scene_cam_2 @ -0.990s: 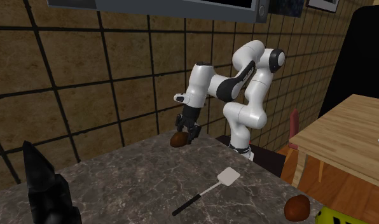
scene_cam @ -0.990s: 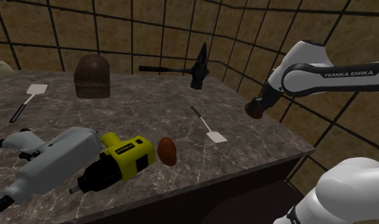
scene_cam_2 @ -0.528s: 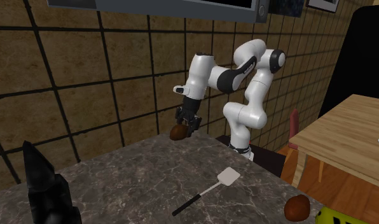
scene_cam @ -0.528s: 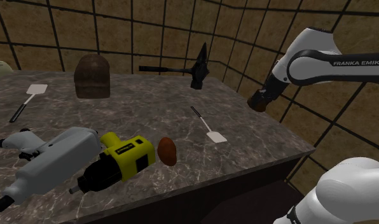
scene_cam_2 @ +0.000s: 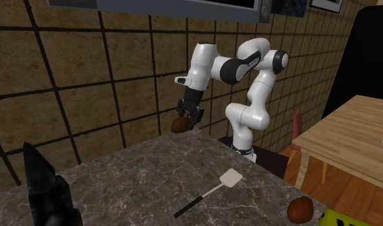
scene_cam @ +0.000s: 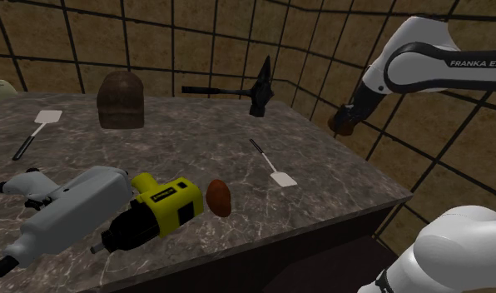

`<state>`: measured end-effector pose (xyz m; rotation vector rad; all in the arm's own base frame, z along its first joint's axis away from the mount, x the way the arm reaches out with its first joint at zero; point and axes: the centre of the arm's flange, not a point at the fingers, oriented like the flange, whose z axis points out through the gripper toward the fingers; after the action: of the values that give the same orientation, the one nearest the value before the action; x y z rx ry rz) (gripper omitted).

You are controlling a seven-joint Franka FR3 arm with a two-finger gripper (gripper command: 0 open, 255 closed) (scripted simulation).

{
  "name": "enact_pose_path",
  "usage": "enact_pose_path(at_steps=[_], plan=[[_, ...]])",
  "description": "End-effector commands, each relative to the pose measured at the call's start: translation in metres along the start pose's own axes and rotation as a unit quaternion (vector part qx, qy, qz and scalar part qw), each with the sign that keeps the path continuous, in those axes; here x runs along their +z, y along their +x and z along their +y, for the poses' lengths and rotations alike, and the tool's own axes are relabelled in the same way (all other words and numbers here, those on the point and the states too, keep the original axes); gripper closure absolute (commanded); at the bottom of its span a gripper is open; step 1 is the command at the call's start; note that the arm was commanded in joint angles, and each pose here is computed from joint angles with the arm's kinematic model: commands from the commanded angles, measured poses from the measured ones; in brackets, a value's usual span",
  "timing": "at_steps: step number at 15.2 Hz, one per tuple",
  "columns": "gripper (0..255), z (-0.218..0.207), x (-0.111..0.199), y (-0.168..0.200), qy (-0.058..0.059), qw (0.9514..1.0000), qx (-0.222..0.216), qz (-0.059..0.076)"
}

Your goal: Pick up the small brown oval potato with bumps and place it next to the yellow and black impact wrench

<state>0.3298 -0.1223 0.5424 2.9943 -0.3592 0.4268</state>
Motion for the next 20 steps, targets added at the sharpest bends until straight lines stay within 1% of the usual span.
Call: enact_pose_path(at_steps=[1, 3, 20], plan=[[255, 0.001, -0.011, 0.003, 0.0, 1.0, 0.0, 0.0], [255, 0.001, -0.02, 0.005, 0.0, 1.0, 0.0, 0.0], [255, -0.218, -0.02, 0.053, 0.0, 1.0, 0.0, 0.0]])
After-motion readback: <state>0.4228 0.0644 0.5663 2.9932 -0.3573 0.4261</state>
